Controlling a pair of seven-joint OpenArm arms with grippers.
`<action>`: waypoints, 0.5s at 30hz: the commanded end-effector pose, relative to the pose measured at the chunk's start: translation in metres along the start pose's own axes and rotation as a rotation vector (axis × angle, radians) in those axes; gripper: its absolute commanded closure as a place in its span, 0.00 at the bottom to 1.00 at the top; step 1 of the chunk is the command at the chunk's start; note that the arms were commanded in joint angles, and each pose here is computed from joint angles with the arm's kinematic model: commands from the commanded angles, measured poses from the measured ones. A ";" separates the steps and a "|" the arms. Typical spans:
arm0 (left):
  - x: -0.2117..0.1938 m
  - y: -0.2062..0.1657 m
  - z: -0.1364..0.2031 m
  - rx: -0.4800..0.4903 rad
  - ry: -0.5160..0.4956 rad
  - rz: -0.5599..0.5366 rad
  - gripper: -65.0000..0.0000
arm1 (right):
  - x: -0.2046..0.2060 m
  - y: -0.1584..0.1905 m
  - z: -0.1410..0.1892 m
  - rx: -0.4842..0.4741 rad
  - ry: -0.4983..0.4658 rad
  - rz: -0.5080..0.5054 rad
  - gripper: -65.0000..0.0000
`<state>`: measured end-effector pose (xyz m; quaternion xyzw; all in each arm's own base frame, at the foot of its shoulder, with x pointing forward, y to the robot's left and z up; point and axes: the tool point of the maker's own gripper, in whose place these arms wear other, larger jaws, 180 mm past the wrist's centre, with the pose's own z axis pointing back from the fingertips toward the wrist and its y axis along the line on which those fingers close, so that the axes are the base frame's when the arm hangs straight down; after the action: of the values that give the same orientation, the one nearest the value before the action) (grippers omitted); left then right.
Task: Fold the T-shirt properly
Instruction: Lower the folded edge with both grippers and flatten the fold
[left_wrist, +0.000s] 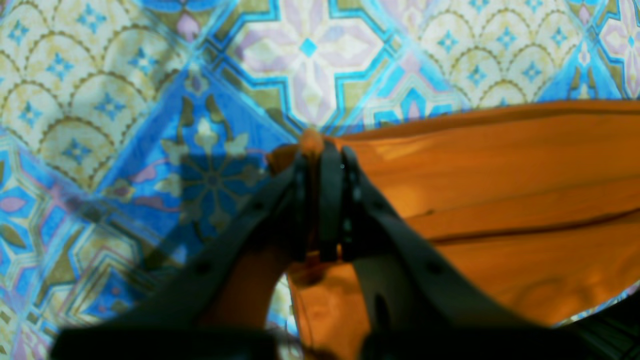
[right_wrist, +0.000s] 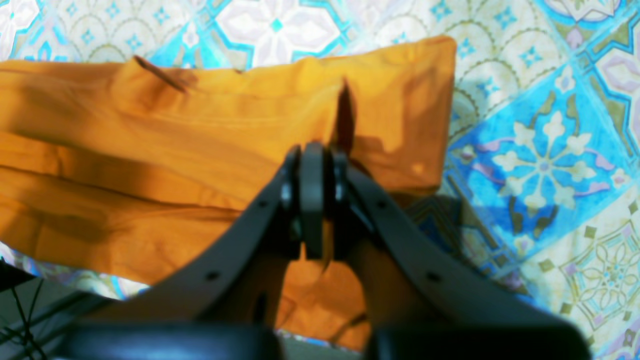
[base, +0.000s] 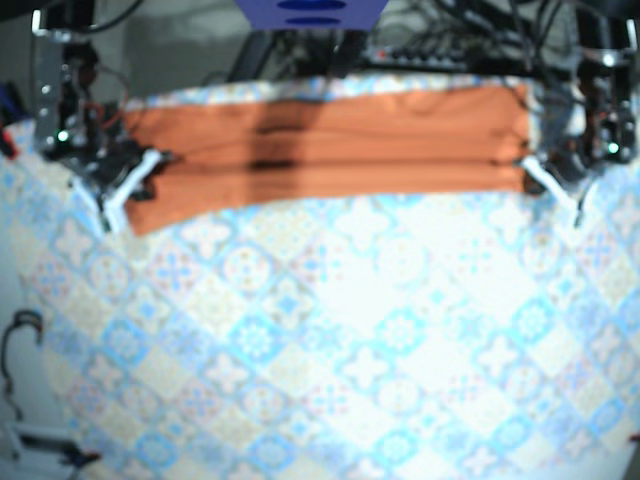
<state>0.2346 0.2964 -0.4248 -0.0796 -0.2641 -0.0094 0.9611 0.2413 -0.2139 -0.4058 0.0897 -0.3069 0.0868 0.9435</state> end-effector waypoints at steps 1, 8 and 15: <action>0.015 0.007 0.007 0.016 -0.035 -0.023 1.00 | 0.006 -0.004 0.006 -0.009 -0.019 0.011 1.00; 0.015 0.007 0.007 0.016 -0.036 -0.023 1.00 | -0.007 0.006 0.003 0.006 0.012 -0.012 1.00; 0.010 0.006 0.007 0.015 -0.026 -0.022 1.00 | -0.012 0.009 0.005 0.011 0.020 -0.013 1.00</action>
<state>0.2341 0.2964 -0.4252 -0.0795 -0.2635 -0.0091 0.9613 0.2153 -0.2040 -0.4205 0.0998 -0.2715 0.0792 0.9540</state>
